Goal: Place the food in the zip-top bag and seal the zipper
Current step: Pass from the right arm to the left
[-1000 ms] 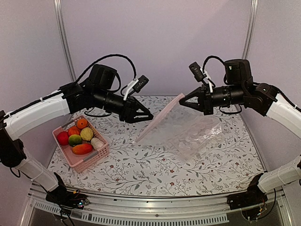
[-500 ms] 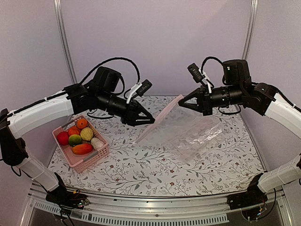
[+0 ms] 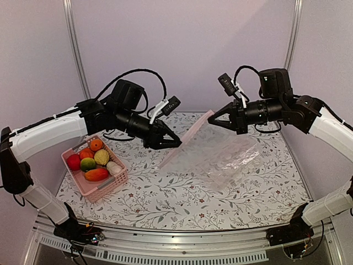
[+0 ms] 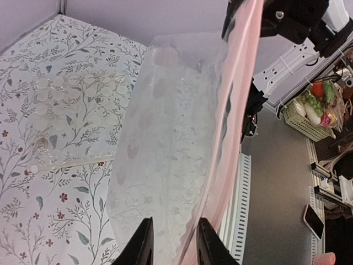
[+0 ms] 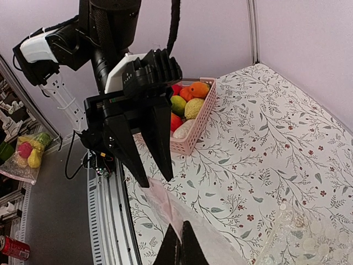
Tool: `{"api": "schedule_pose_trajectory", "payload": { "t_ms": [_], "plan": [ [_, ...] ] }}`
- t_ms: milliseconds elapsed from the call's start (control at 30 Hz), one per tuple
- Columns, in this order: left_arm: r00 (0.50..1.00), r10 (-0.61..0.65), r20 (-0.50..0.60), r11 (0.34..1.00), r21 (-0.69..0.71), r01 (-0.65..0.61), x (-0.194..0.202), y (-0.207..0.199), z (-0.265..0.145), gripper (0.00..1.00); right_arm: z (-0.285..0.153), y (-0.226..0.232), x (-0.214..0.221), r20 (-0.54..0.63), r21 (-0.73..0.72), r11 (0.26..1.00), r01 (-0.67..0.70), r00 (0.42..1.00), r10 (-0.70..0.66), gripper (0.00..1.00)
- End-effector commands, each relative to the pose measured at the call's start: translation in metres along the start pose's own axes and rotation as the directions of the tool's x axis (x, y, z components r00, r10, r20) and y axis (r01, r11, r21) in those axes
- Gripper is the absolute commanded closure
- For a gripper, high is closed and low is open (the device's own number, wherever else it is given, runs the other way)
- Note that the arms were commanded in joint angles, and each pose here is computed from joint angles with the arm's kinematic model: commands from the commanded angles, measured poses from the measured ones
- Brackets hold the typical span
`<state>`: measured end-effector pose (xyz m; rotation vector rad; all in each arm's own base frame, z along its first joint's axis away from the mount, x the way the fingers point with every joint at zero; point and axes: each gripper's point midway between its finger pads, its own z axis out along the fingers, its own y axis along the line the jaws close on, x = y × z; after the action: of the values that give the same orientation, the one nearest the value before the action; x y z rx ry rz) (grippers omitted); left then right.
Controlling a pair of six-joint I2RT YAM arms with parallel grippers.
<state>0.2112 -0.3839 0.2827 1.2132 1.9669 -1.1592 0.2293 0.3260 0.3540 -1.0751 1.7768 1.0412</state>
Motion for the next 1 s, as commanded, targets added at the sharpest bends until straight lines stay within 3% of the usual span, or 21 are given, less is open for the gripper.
{"api": "schedule_pose_trajectory", "payload": {
  "t_ms": [0,267,400,533,667,800,967],
  "plan": [
    [0.999,-0.011,-0.049,1.000,0.008,0.012,0.015,0.000,0.010,0.76,0.000,0.003,-0.006,0.004,-0.015,1.000,0.003,1.000,-0.003,1.00],
    [0.999,-0.005,-0.052,1.000,0.029,0.007,0.016,-0.005,0.011,1.00,0.004,-0.001,-0.003,-0.008,-0.004,1.000,-0.005,1.000,0.005,1.00],
    [0.999,-0.001,-0.046,1.000,0.022,0.002,0.015,-0.004,0.010,1.00,0.005,-0.010,-0.002,-0.011,0.042,0.999,-0.011,1.000,0.012,1.00],
    [1.000,0.004,-0.023,0.998,-0.057,-0.005,0.010,0.006,0.003,1.00,0.000,-0.026,-0.007,0.009,0.144,0.990,-0.012,1.000,0.011,0.76],
    [0.999,-0.004,0.045,0.977,-0.211,0.014,-0.001,0.031,-0.014,1.00,-0.012,-0.042,-0.016,0.070,0.268,0.962,-0.059,0.997,0.041,0.42],
    [0.991,-0.004,0.136,0.927,-0.370,0.055,-0.017,0.055,-0.044,1.00,-0.029,-0.056,-0.030,0.171,0.366,0.922,-0.126,0.983,0.066,0.27],
    [0.951,-0.067,0.302,0.849,-0.483,0.213,-0.031,0.088,-0.084,1.00,-0.038,-0.072,-0.038,0.294,0.419,0.865,-0.275,0.943,0.157,0.17]
  ]
}}
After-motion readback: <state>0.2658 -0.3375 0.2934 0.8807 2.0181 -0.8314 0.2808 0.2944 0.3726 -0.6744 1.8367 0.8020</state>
